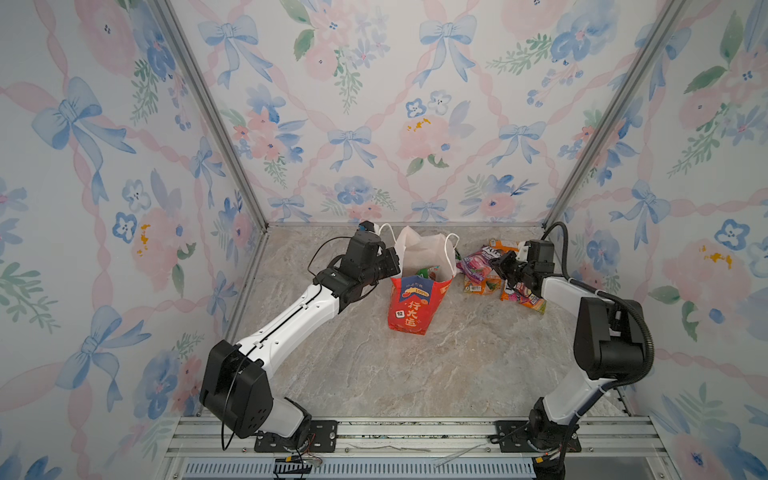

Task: Place the snacks into the paper bag
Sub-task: 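Lift the purple Fox's Berries packet upward with the right gripper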

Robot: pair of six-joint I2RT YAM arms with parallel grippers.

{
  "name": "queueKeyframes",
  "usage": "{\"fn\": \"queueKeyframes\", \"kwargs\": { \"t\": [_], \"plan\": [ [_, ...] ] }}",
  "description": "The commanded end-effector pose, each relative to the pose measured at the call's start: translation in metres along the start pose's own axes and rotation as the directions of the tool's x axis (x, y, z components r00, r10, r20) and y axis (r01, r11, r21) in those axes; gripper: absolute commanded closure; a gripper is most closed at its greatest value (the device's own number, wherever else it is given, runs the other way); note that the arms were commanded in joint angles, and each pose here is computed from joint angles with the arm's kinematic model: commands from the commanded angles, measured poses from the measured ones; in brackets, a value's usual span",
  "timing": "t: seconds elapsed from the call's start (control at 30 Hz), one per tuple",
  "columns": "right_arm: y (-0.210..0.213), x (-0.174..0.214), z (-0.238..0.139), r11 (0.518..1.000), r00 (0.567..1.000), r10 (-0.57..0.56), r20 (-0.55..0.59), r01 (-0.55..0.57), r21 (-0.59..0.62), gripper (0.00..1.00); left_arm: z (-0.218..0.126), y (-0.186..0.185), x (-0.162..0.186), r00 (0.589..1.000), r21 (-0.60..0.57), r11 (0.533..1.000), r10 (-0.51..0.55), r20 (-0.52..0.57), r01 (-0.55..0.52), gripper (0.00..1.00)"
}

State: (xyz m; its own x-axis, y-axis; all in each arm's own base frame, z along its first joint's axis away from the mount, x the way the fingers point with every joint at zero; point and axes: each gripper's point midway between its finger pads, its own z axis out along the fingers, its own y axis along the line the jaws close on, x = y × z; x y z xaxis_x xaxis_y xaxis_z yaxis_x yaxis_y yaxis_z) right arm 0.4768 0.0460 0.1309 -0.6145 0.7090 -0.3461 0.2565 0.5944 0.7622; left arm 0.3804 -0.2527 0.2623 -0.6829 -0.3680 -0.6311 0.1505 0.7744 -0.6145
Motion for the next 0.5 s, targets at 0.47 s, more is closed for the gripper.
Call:
{"fn": "queueKeyframes", "kwargs": {
  "t": [0.47],
  "plan": [
    [0.111,-0.023,-0.108,0.926,0.921,-0.376,0.098,0.376,0.022,1.0,-0.006,-0.001,0.005,1.0,0.021,1.0,-0.002,-0.015,0.002,1.0]
  ]
}}
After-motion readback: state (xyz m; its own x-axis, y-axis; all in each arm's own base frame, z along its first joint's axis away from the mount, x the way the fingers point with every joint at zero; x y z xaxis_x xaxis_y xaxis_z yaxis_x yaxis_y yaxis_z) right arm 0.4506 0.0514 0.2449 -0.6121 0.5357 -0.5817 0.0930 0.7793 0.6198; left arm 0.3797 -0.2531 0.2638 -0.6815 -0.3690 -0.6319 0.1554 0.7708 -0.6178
